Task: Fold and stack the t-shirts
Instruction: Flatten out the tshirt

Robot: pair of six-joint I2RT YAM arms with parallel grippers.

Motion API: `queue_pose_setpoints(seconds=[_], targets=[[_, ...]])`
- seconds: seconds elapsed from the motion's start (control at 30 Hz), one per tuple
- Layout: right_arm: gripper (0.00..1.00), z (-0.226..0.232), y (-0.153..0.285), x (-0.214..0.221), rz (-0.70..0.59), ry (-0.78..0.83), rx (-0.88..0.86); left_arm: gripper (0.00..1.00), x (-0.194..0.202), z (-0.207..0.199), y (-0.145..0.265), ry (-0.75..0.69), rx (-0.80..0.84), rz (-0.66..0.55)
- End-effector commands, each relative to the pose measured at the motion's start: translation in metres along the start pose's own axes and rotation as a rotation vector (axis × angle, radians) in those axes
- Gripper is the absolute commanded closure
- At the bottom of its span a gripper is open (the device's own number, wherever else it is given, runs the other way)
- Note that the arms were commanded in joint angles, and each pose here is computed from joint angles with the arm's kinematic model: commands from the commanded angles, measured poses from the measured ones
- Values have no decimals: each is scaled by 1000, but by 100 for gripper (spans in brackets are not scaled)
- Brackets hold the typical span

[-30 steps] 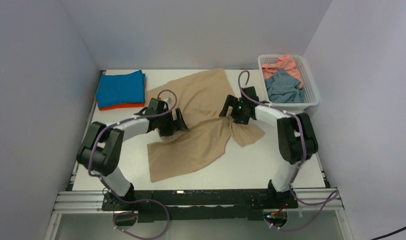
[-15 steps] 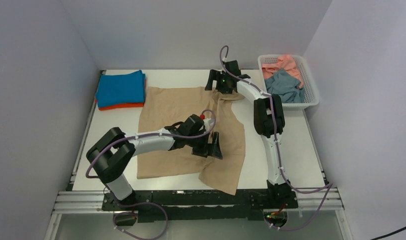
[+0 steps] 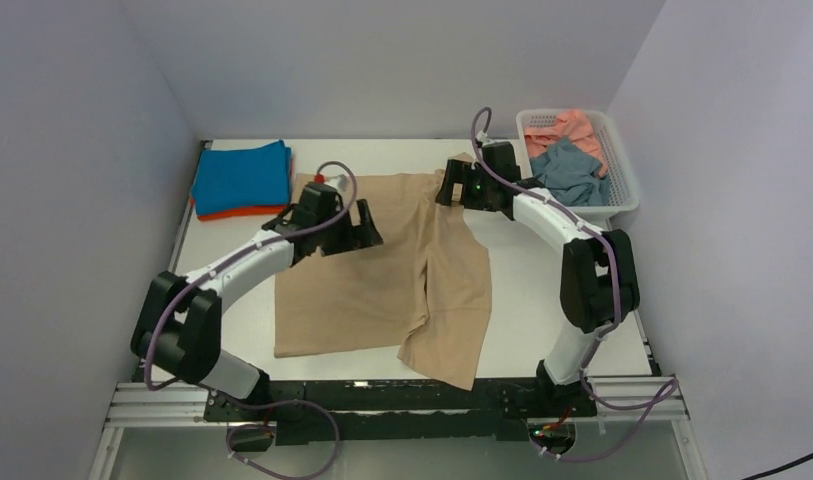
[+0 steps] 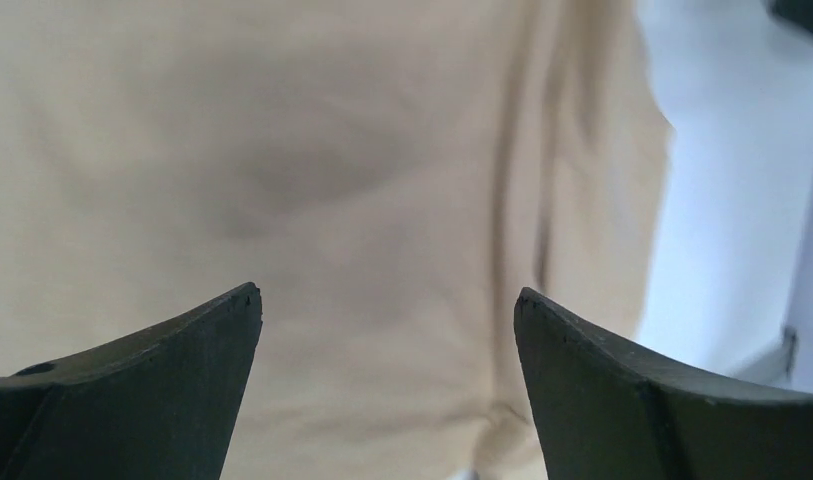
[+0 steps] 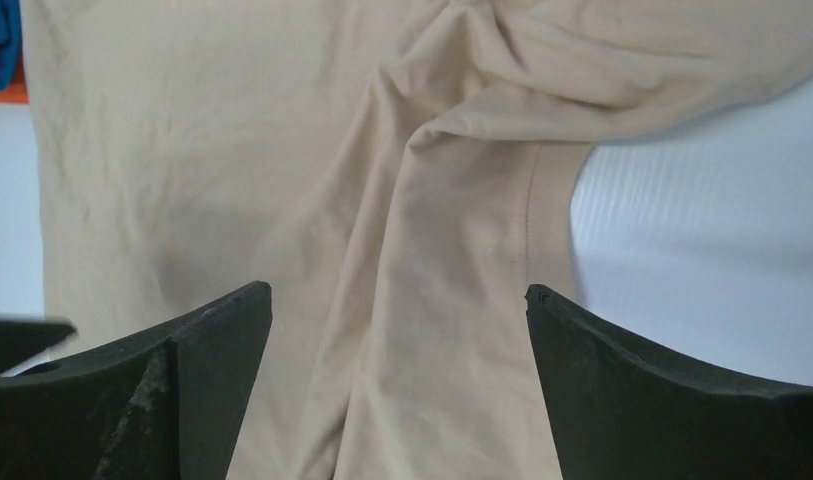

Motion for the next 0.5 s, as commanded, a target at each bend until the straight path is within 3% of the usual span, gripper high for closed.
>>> queue_pose_setpoints(seconds=[0.0,0.17,0.3,0.47], targets=[[0,0,-23,12,-10,-50,-50,2,-50,36,-19,46,-91,-95],[0,-6,-49,31,44,-96,-51,1,-83,73,-48,133,-135,-96],[0,-15,-52,55,89,-128,-4,1,-75,106,-63,197,-208,-49],[0,-25,-26,105,138,-178,87,1,-56,131,-58,240,-286,-28]])
Point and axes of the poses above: each gripper's point midway between its finger pads, its own y axis back along the fingers, its own z axis along the line the jaws close on, x = y × z, the point moved 8 cm from there along y, back along the fingers, and after that the axes turned 11 degrees about y, right-handed, at the moved point
